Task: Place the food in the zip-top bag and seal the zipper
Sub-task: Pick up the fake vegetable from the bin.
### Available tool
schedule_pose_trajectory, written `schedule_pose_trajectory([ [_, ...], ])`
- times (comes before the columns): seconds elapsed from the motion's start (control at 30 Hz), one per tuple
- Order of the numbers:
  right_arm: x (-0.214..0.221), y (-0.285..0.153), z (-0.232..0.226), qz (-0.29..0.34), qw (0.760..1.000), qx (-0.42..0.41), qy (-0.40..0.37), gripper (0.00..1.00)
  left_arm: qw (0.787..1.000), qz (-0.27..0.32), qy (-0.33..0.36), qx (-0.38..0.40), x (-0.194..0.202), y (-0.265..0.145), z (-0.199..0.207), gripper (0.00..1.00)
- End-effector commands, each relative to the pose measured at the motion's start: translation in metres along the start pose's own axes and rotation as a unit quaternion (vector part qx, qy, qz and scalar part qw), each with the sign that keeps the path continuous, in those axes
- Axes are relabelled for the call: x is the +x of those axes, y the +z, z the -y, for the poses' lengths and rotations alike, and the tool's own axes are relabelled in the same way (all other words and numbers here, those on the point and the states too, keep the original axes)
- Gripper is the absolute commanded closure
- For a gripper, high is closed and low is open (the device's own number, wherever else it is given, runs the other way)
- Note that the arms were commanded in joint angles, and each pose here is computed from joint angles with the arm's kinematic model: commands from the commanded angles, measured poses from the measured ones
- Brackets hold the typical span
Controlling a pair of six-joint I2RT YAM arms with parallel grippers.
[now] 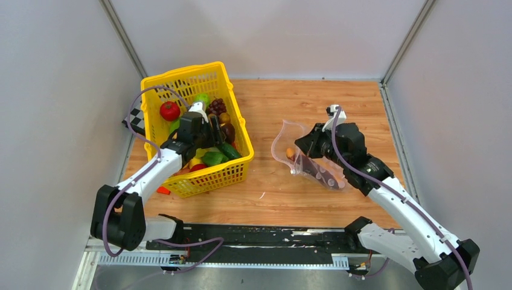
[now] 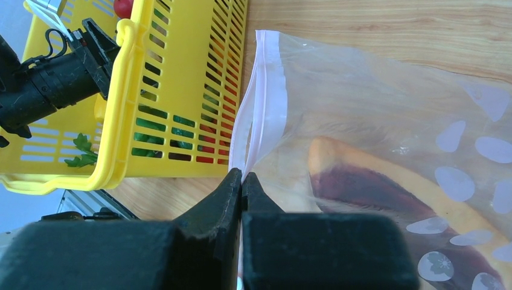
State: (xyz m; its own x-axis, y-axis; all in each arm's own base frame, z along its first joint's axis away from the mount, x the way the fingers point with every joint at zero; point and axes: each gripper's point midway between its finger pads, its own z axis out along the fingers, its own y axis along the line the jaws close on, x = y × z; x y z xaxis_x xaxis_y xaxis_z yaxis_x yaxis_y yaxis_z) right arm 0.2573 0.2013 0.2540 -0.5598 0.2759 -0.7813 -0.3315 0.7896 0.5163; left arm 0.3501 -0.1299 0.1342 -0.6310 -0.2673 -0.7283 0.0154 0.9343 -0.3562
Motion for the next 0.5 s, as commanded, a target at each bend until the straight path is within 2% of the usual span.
schedule_pose_trajectory([
  [0.0,-0.019,-0.005,-0.015,0.02,1.0,-0.02,-0.005,1.0,1.0,0.021,-0.013,0.011,-0.009,0.003,0.003,0.34],
  [0.17,-0.019,-0.005,-0.014,0.019,1.0,-0.019,-0.004,1.0,0.999,0.028,-0.014,0.013,-0.01,-0.001,0.003,0.51],
  [0.47,-0.018,-0.005,-0.014,0.019,1.0,-0.02,-0.004,1.0,0.997,0.074,-0.014,0.013,-0.028,-0.025,0.003,0.69],
])
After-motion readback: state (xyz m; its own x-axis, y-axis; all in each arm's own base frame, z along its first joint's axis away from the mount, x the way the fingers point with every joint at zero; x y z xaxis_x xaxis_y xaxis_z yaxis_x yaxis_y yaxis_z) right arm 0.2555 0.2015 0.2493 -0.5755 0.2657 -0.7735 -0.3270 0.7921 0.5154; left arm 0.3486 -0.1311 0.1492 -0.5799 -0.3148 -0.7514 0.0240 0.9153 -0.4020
